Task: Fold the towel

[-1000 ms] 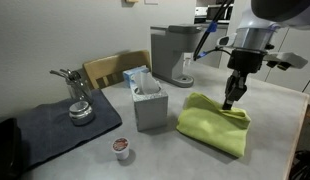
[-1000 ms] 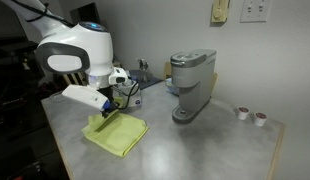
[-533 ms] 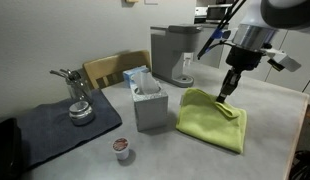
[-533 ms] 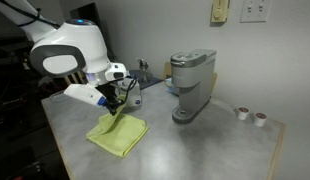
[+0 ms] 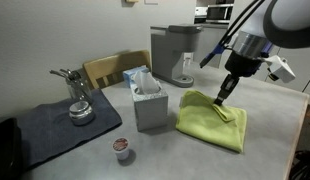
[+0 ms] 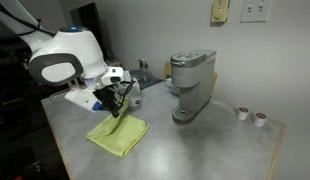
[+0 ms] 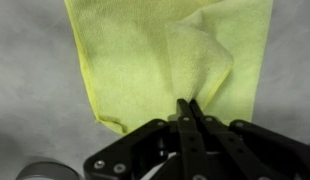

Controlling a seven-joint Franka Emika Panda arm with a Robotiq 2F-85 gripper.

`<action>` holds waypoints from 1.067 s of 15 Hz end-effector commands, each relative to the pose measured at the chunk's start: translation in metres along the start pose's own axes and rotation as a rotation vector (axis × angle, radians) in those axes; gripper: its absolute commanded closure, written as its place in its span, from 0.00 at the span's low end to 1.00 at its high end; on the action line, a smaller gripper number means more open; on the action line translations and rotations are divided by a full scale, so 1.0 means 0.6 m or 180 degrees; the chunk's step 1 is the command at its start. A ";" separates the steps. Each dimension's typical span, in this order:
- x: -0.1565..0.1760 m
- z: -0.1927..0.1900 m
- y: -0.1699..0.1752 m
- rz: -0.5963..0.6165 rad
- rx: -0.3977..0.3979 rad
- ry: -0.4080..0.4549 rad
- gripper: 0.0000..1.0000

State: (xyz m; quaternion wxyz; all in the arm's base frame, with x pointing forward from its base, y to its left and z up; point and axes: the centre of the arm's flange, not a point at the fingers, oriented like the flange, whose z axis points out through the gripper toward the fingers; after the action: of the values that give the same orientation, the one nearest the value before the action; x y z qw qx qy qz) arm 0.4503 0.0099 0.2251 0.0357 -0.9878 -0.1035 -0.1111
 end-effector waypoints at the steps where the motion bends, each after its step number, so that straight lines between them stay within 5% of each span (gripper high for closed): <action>1: -0.020 0.016 0.020 0.0126 -0.0156 -0.0023 0.99; 9: -0.041 0.018 0.075 0.0322 -0.0249 -0.0063 0.99; 11: -0.042 0.016 0.083 0.0366 -0.0238 -0.0041 0.71; 16: -0.047 -0.015 0.073 0.0472 -0.0116 0.0012 0.36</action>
State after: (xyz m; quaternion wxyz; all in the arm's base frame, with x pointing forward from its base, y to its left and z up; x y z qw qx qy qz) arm 0.4419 -0.0396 0.2108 0.0092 -0.9937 -0.0361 -0.1054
